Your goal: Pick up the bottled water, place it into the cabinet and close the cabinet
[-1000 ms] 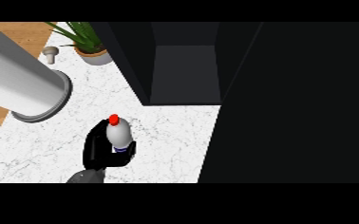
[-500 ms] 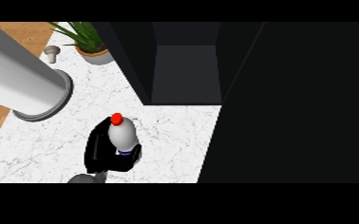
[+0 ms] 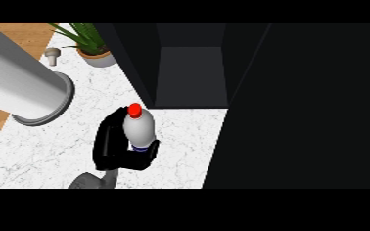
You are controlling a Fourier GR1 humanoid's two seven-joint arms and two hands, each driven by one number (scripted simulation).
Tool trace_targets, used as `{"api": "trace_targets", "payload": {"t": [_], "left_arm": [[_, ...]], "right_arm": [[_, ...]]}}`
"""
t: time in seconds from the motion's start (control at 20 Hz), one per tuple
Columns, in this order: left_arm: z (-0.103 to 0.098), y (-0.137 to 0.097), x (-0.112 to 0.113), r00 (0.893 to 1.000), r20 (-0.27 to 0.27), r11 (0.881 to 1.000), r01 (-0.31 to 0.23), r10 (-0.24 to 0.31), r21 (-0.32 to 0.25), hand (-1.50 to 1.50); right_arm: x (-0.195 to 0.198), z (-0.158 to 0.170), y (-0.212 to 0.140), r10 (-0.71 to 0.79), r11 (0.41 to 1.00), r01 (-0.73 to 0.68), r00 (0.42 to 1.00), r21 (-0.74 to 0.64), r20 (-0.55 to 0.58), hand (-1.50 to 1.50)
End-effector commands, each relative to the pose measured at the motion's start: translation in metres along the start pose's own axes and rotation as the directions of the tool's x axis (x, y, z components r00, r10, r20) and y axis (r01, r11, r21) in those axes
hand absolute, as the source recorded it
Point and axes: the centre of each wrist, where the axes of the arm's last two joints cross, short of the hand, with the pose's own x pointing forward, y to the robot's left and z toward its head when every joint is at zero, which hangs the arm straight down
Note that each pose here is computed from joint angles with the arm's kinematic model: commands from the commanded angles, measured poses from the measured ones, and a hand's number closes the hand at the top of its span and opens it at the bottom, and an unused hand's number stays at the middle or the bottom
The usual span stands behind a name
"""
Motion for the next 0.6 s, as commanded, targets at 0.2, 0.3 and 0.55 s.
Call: {"api": "trace_targets", "payload": {"t": [0.2, 0.3, 0.55], "left_arm": [[-0.035, -0.057, 0.02, 1.0, -0.002, 1.0, 0.011, -0.011, -0.021, 1.5], [-0.039, -0.056, 0.029, 1.0, 0.003, 1.0, 0.015, -0.015, -0.025, 1.5], [-0.06, -0.08, 0.034, 0.998, 0.053, 0.999, 0.032, -0.03, -0.038, 1.5]], "right_arm": [[0.02, 0.014, -0.01, 0.027, 0.999, -0.025, 0.997, -0.022, 0.065, -1.5], [0.011, 0.012, -0.006, 0.032, 0.999, -0.031, 0.998, -0.022, 0.063, -1.5], [0.015, 0.008, -0.005, 0.026, 0.999, -0.024, 0.998, -0.029, 0.058, -1.5]]}}
